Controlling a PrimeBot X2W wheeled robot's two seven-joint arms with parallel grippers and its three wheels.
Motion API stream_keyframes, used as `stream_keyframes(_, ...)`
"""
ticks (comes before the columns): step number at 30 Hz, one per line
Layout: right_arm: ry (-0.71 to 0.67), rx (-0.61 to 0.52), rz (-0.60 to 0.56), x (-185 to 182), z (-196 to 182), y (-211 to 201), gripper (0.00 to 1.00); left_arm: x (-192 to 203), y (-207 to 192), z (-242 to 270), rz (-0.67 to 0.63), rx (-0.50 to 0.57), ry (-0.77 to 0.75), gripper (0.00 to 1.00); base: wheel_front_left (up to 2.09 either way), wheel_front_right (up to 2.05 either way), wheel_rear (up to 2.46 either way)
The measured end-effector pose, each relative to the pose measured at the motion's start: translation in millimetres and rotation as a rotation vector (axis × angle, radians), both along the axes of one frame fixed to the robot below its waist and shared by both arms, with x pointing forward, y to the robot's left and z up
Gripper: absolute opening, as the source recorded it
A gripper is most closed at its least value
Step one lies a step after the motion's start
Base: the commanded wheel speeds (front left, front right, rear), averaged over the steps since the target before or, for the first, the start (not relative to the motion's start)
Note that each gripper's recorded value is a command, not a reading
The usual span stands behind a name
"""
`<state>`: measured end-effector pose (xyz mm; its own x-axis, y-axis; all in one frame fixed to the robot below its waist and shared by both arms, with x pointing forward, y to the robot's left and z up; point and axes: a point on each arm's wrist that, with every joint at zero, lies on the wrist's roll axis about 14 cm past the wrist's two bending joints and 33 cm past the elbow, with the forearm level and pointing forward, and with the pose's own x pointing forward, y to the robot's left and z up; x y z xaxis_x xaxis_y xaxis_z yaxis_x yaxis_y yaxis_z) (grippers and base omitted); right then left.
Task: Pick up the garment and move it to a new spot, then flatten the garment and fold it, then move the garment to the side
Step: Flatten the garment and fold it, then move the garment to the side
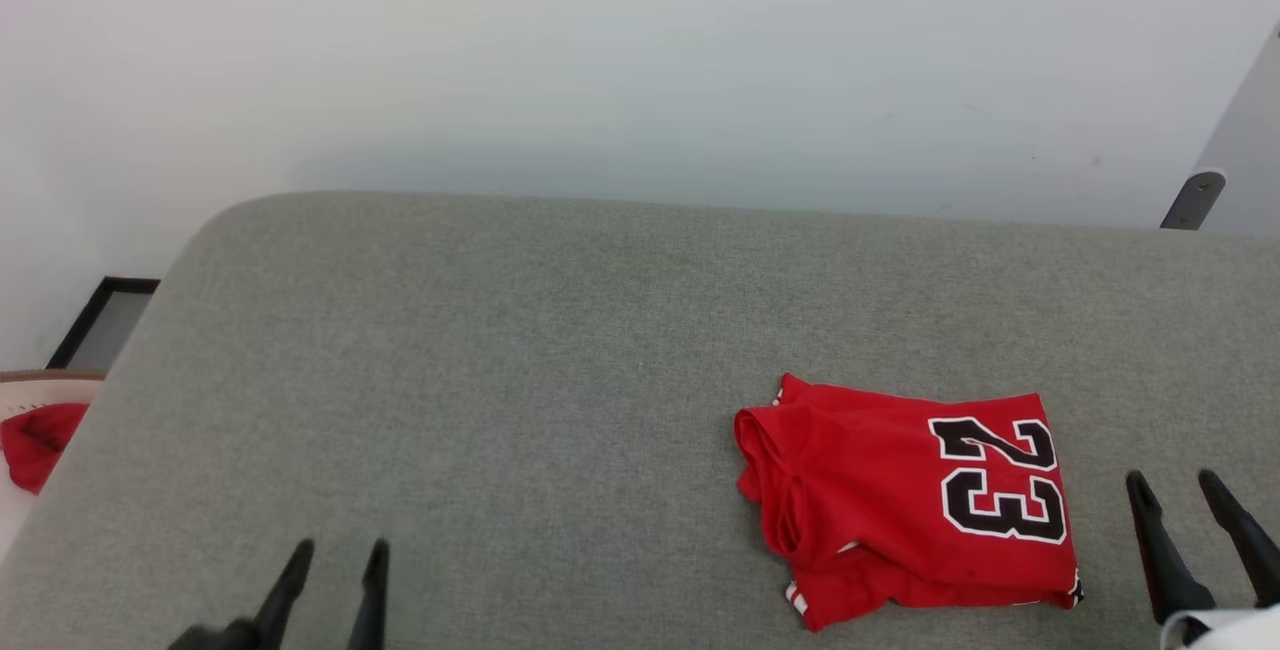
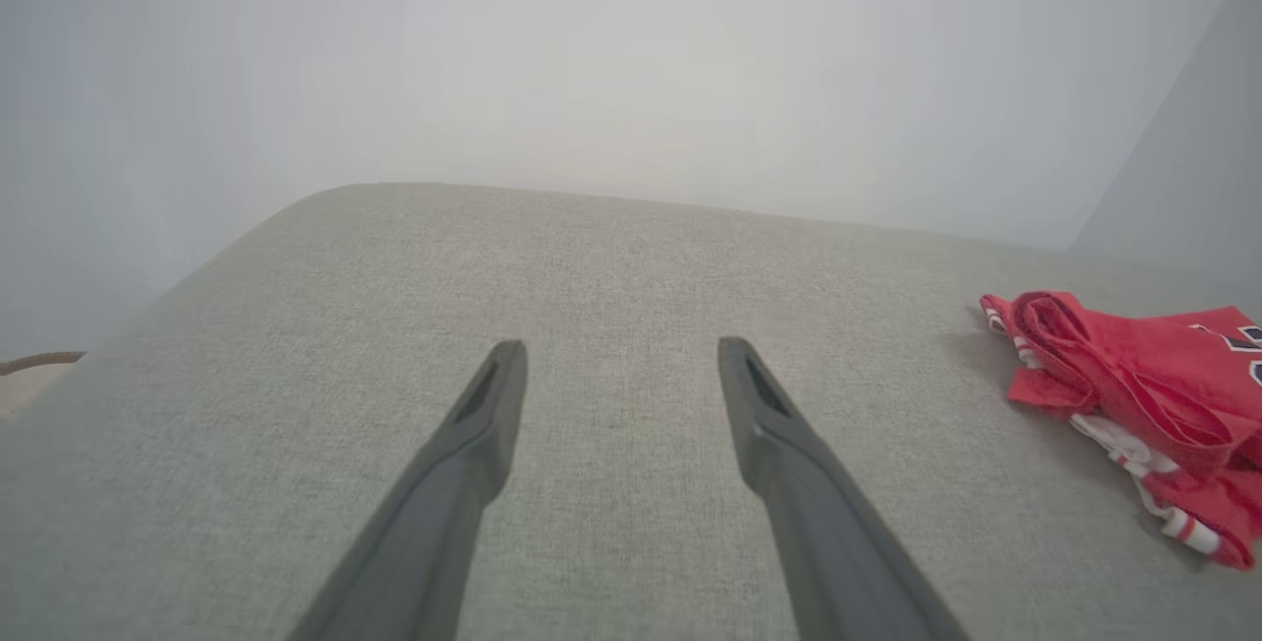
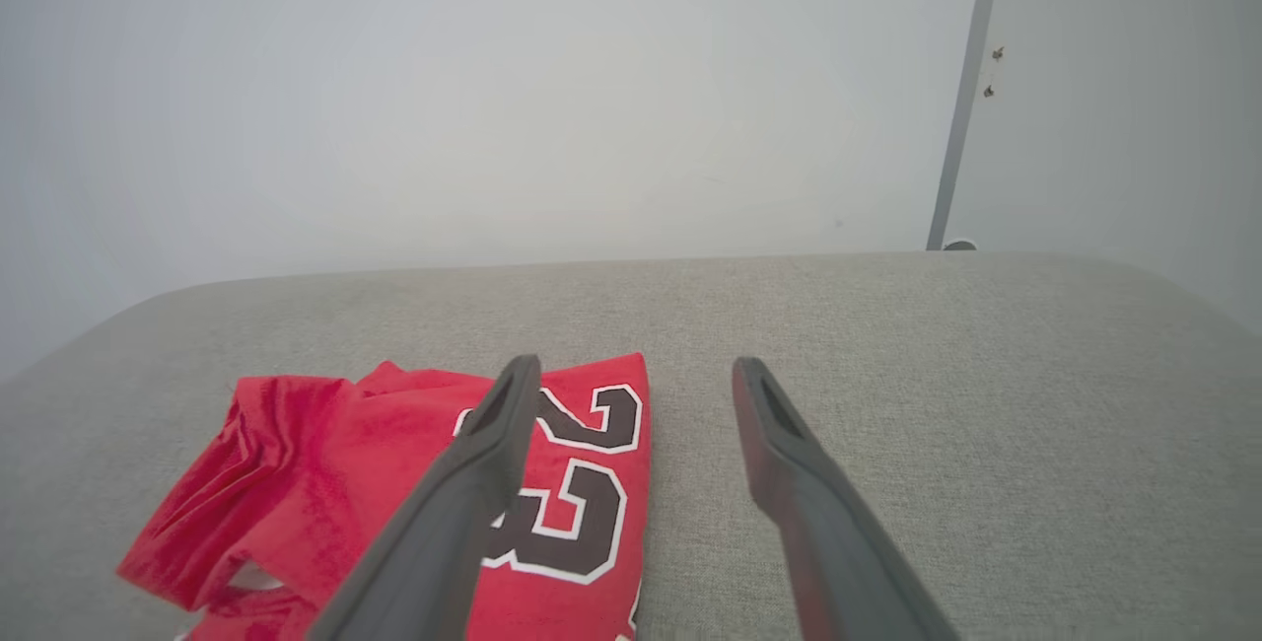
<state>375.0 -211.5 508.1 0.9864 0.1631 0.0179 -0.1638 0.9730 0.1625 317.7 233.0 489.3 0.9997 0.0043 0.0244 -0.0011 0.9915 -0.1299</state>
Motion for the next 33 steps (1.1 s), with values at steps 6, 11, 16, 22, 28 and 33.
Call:
stream_keyframes(6,0.015,0.001,-0.036,-14.6,1.7,-9.0,1.0,-17.2,4.6,-8.6,0.015,0.01,0.03,1.0,0.0,0.0,0.0)
stream_keyframes(11,0.016,0.012,-0.055,-19.4,4.4,-8.4,1.0,-22.4,2.6,-8.4,0.024,-0.005,0.027,1.0,0.0,0.0,0.0)
stream_keyframes(16,0.017,0.018,-0.048,-21.5,6.7,-2.9,1.0,-23.3,1.1,-8.0,0.022,-0.007,0.025,1.0,0.0,0.0,0.0)
stream_keyframes(22,0.022,0.014,-0.043,-21.6,9.2,-0.8,1.0,-23.9,1.2,-6.3,0.021,-0.008,0.019,1.0,0.0,0.0,0.0)
stream_keyframes(28,0.039,0.013,-0.029,-20.8,7.4,3.2,1.0,-25.2,1.9,-5.4,0.027,-0.011,0.014,1.0,0.0,0.0,0.0)
stream_keyframes(33,0.13,-0.034,0.048,-6.9,3.3,15.5,1.0,-23.4,0.0,-7.0,0.035,-0.03,0.018,1.0,0.0,0.0,0.0)
